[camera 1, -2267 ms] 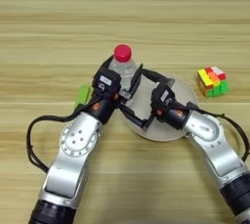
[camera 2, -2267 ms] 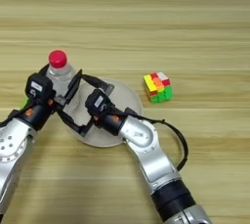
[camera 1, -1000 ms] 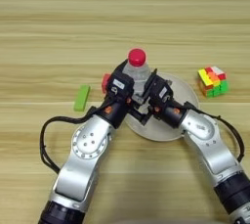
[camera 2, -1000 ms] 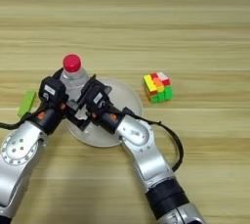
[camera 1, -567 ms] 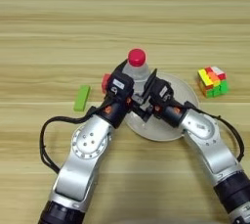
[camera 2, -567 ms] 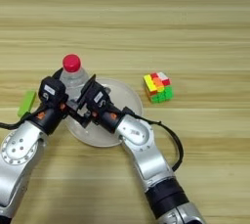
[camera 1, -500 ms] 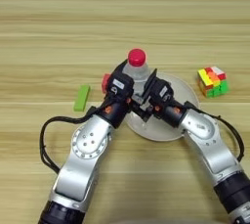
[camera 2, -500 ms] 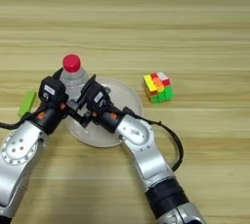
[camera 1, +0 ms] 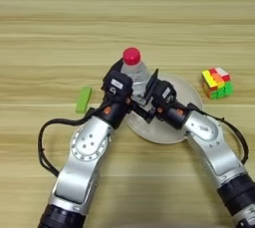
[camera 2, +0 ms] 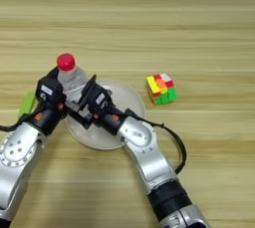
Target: Move the objects on the table
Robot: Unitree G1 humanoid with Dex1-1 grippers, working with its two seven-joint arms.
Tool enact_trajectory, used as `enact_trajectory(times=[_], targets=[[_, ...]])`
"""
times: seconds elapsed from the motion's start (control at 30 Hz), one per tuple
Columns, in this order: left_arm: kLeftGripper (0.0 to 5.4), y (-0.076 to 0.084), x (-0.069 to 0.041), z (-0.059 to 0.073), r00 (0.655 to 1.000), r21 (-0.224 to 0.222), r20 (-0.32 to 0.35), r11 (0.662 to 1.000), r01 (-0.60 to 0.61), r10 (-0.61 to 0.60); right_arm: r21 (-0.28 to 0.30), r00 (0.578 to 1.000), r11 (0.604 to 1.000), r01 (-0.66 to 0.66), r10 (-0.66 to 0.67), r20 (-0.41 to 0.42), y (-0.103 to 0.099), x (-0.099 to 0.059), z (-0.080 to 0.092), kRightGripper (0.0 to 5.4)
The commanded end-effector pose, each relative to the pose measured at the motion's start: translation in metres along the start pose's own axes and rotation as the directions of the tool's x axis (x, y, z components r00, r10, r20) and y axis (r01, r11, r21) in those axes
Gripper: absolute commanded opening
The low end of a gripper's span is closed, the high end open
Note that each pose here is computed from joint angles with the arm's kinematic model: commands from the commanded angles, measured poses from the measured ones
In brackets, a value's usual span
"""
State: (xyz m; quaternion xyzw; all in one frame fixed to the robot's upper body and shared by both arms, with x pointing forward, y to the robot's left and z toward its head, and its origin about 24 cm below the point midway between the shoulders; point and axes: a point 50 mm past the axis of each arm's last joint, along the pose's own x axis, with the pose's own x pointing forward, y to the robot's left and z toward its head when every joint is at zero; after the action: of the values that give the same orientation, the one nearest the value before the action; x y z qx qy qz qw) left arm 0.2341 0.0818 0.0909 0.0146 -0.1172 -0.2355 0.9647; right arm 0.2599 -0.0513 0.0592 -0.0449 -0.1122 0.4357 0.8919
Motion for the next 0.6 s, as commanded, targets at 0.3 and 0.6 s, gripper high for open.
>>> enact_trajectory(times=[0.3,0.6], targets=[[5.32,0.0,0.004,0.011,0.998,-0.007,0.067,1.0,-0.007,0.008,-0.017,0.999,0.999,0.031,-0.031,0.008,-0.005,0.005,0.003,3.23],[5.4,0.007,0.002,0.016,0.994,0.001,0.1,0.999,-0.038,0.038,-0.011,0.994,0.994,0.111,-0.111,0.016,-0.016,0.006,0.003,3.23]])
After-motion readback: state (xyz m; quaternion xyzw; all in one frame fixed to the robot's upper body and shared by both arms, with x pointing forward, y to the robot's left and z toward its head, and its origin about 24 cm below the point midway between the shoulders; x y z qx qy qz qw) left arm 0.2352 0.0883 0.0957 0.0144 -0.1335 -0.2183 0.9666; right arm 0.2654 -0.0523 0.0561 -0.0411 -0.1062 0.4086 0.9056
